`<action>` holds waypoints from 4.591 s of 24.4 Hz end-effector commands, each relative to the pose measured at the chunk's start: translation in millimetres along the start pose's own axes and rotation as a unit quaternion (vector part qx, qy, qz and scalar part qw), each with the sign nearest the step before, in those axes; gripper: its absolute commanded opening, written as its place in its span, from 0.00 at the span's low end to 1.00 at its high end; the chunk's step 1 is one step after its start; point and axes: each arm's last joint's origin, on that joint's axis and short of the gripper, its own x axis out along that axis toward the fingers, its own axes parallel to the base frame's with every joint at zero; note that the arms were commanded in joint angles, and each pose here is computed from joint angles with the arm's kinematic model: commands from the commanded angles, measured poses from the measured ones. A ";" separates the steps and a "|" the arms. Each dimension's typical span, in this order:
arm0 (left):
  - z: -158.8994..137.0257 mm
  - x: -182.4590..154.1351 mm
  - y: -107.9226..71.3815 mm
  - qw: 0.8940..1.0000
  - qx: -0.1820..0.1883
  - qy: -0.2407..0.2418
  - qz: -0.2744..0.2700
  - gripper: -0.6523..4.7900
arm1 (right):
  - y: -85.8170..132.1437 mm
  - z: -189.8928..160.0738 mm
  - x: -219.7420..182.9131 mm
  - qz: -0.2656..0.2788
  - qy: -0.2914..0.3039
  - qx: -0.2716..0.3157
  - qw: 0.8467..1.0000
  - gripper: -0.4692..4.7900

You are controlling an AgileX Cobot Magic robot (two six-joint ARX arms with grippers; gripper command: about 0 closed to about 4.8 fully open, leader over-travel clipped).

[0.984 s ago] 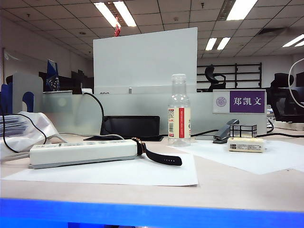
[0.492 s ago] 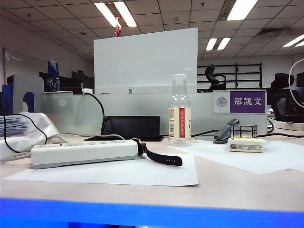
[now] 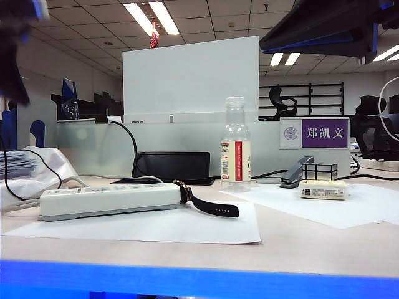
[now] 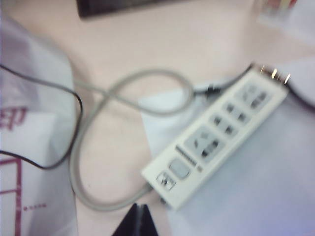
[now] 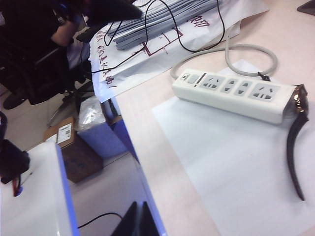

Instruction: Press the button on the power strip.

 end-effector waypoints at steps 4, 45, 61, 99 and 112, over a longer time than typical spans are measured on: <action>-2.4 52.2 -17.5 0.995 0.059 0.080 -0.003 0.11 | 1.9 3.2 0.9 0.002 -0.007 -0.003 1.000 0.10; 47.0 140.7 -15.4 0.944 0.067 0.311 -0.085 0.11 | 2.9 2.1 1.2 0.011 -0.001 -0.012 1.000 0.10; 38.2 149.0 -16.3 0.934 0.065 0.339 -0.093 0.11 | 2.8 2.4 1.2 0.009 -0.002 -0.019 1.000 0.10; 12.1 181.3 -19.7 0.918 0.058 0.371 -0.127 0.11 | 2.8 2.1 1.2 0.009 -0.002 -0.018 1.000 0.10; 50.1 133.0 -16.6 0.951 0.070 0.282 -0.104 0.11 | 2.9 4.1 1.2 0.010 -0.011 -0.025 1.000 0.10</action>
